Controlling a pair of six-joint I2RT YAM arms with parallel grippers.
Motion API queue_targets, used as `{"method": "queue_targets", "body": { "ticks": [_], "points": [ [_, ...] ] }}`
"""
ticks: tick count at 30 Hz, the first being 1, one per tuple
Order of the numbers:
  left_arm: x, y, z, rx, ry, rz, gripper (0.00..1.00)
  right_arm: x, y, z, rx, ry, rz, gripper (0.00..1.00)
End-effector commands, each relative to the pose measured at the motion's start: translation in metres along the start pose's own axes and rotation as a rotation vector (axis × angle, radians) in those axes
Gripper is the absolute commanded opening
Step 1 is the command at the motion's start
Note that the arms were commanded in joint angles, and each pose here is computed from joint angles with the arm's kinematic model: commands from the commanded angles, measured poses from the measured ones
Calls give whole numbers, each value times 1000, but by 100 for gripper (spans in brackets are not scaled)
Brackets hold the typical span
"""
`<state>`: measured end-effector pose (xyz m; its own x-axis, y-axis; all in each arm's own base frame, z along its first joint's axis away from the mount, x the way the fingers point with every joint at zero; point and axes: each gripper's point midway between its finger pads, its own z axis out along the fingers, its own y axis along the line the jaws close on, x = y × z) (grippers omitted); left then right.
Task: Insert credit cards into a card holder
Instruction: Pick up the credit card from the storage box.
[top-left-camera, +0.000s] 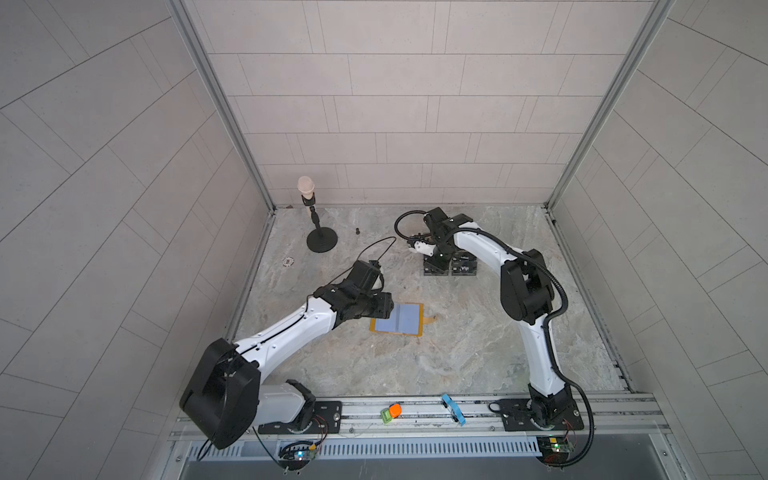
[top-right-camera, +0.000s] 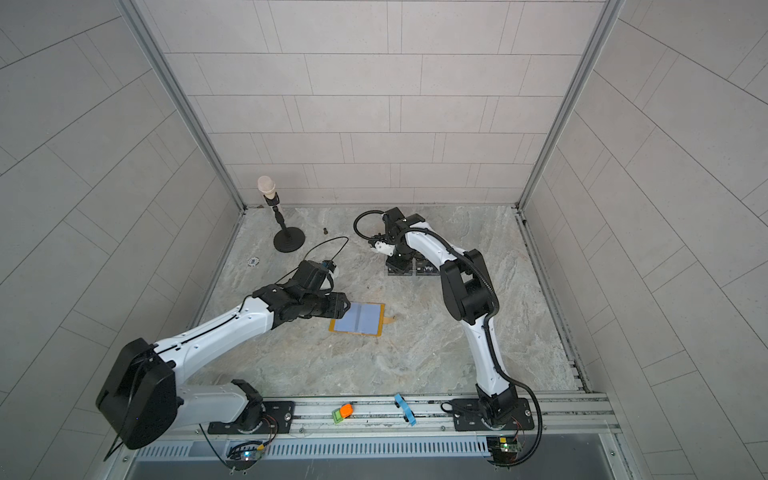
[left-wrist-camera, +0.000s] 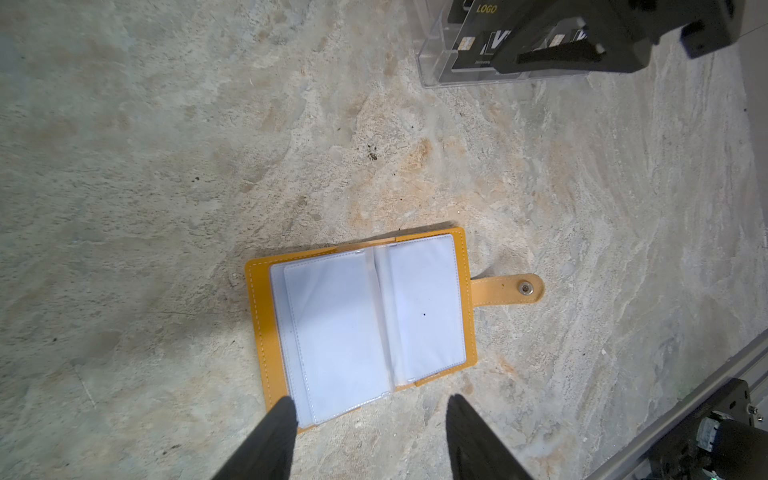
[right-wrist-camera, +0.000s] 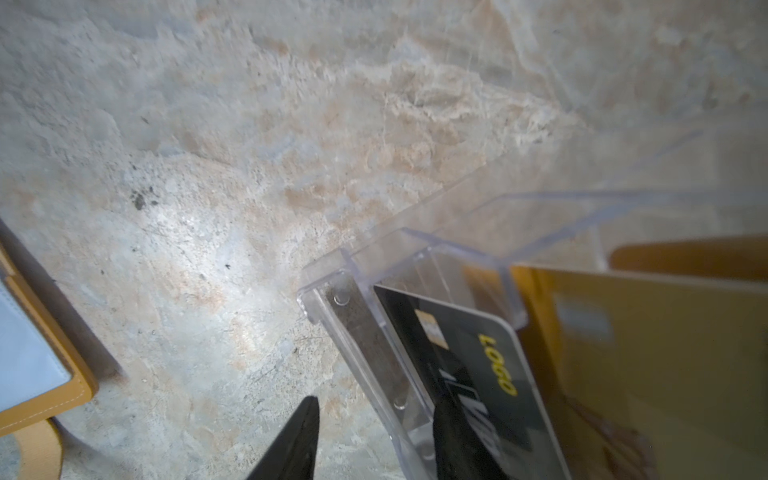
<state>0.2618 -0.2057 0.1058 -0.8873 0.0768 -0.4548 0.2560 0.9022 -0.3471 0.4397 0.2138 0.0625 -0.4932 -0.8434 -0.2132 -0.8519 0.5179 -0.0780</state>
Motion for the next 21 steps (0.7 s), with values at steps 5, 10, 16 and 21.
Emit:
{"method": "queue_targets", "body": {
  "ticks": [5,10,16,21],
  "points": [
    [2,3,-3,-9,3,2,62,5,3,-16,4,7,-14,47],
    [4,5,-3,-15,8,2,62,6,2,-12,8,14,-7,43],
    [3,8,-5,-39,12,18,62,5,2,-12,8,10,-4,42],
    [5,7,-5,-35,17,15,62,5,3,-11,3,13,-7,42]
  ]
}}
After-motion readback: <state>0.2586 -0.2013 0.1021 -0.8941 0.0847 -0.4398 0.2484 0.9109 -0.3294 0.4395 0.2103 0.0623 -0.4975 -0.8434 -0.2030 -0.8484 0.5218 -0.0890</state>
